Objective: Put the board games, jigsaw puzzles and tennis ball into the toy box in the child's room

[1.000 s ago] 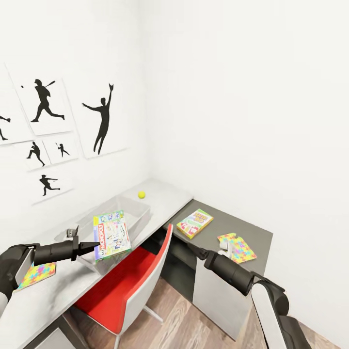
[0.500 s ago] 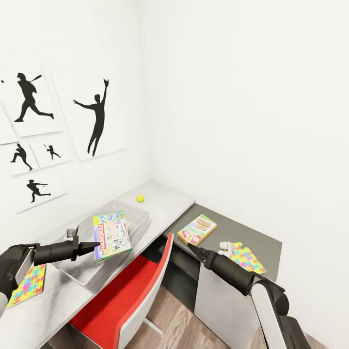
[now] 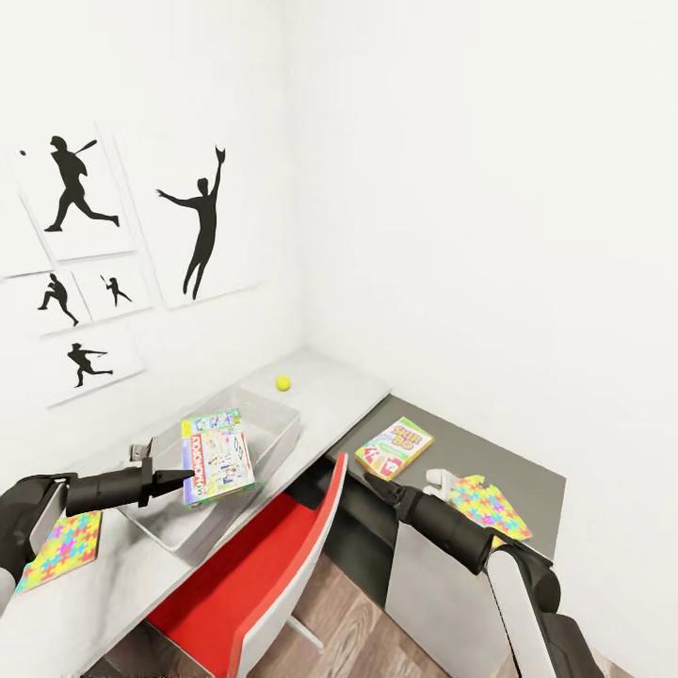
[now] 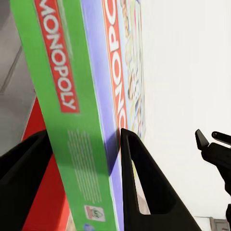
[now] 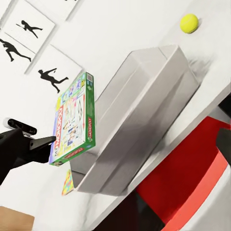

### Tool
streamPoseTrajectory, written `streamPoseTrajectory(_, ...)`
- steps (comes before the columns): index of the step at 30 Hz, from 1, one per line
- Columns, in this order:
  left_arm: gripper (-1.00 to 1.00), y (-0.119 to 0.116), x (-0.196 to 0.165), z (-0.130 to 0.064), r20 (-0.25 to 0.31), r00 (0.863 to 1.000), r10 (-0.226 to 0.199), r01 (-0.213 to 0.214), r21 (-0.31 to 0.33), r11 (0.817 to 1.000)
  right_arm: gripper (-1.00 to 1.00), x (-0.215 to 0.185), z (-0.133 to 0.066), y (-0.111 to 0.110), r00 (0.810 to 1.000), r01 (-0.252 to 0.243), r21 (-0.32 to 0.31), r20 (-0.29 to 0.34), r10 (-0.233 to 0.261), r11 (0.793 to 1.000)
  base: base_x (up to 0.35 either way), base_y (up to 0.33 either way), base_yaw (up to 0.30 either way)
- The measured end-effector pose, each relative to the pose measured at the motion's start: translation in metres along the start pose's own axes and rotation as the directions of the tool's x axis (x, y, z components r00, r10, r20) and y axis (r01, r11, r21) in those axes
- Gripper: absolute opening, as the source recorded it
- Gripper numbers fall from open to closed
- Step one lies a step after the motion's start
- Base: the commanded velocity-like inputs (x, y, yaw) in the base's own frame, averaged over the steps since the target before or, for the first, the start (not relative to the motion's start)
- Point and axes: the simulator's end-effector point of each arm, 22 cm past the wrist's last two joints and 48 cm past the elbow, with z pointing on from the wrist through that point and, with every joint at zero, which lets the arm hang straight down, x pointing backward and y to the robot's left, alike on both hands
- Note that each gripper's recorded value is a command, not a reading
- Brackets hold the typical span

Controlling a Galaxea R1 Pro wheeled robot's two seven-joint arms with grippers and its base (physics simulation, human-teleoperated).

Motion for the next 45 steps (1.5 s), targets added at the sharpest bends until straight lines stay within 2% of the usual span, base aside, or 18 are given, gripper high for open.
streamPoseTrajectory(14,-1.00,0.001,0.000,0.000,-0.002,1.000,0.001,-0.001,-0.004,1.000,1.00,0.000,0.000,0.000,1.000,0.001,0.000,0.000,-0.001,1.000,0.139,0.000,0.281)
streamPoseTrajectory(26,-1.00,0.001,0.000,0.000,-0.001,1.000,0.000,0.000,-0.002,1.000,1.00,-0.002,-0.001,-0.002,1.000,0.007,0.002,0.007,-0.007,1.000,0.044,0.000,0.028)
streamPoseTrajectory(31,-1.00,0.001,-0.001,-0.001,0.002,1.000,0.000,0.000,-0.002,1.000,1.00,-0.018,-0.001,-0.002,0.999,0.030,0.002,-0.026,-0.030,1.000,0.000,0.000,0.000)
streamPoseTrajectory(33,-1.00,0.001,-0.001,-0.001,0.002,1.000,-0.001,0.001,-0.001,1.000,1.00,-0.026,-0.011,-0.015,0.998,0.032,0.028,-0.052,-0.030,0.999,0.000,0.000,0.000)
streamPoseTrajectory(37,-1.00,0.000,0.000,0.000,0.000,1.000,-0.006,0.006,0.001,1.000,1.00,-0.049,-0.038,-0.043,1.000,0.007,0.079,-0.016,-0.006,0.997,0.000,0.000,0.000)
streamPoseTrajectory(41,-1.00,0.001,0.001,-0.001,-0.002,1.000,-0.017,0.017,0.000,1.000,1.00,-0.055,-0.044,-0.044,1.000,-0.003,0.066,0.003,0.003,0.998,0.000,0.000,0.000)
streamPoseTrajectory(45,-1.00,0.011,0.007,0.001,-0.011,0.998,-0.058,0.058,-0.023,0.998,1.00,-0.056,-0.044,-0.042,1.000,-0.005,0.057,0.012,0.004,0.998,0.000,0.000,0.000)
